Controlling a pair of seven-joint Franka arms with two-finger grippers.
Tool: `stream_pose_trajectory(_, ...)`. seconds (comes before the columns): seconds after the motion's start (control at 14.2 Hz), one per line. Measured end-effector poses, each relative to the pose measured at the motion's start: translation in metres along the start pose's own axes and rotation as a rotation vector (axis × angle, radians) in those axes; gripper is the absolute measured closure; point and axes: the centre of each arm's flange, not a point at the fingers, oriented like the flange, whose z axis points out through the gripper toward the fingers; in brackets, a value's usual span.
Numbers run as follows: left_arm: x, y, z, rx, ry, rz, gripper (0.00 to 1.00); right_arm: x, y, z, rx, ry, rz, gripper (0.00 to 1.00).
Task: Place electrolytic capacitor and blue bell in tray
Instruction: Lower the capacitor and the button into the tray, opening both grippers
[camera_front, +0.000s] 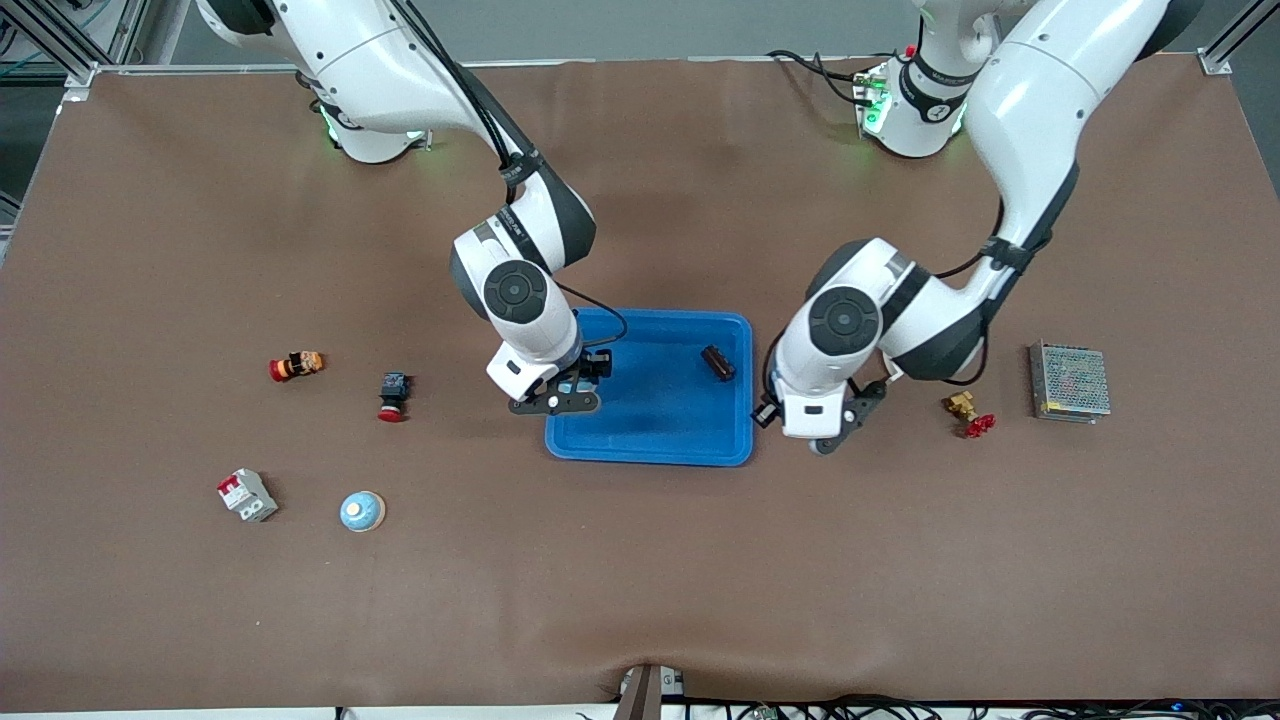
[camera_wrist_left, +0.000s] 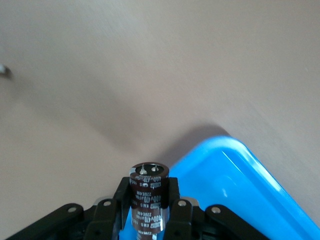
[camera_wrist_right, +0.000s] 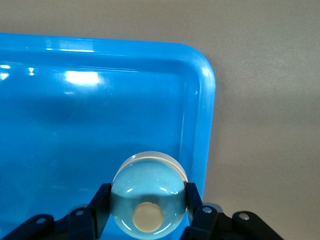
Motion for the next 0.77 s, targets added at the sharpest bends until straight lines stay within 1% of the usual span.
stream_pose_trajectory(0.21, -0.023, 0.021, 0.009, -0.014, -0.022, -0.029, 0.66, -0.009, -0.011, 0.004, 0.009, 0.015, -0.013, 0.36)
stream_pose_trajectory(0.42, -0.037, 0.032, 0.027, -0.008, -0.044, -0.036, 0.66, -0.018, -0.012, 0.017, 0.018, 0.036, -0.02, 0.36)
stream_pose_trajectory(0.56, -0.04, 0.037, 0.042, -0.009, -0.041, -0.036, 0.66, -0.022, -0.013, 0.023, 0.017, 0.036, -0.023, 0.36)
stream_pose_trajectory(0.77, -0.041, 0.042, 0.06, -0.031, -0.031, -0.036, 0.66, -0.024, -0.014, 0.026, 0.017, 0.037, -0.027, 0.36)
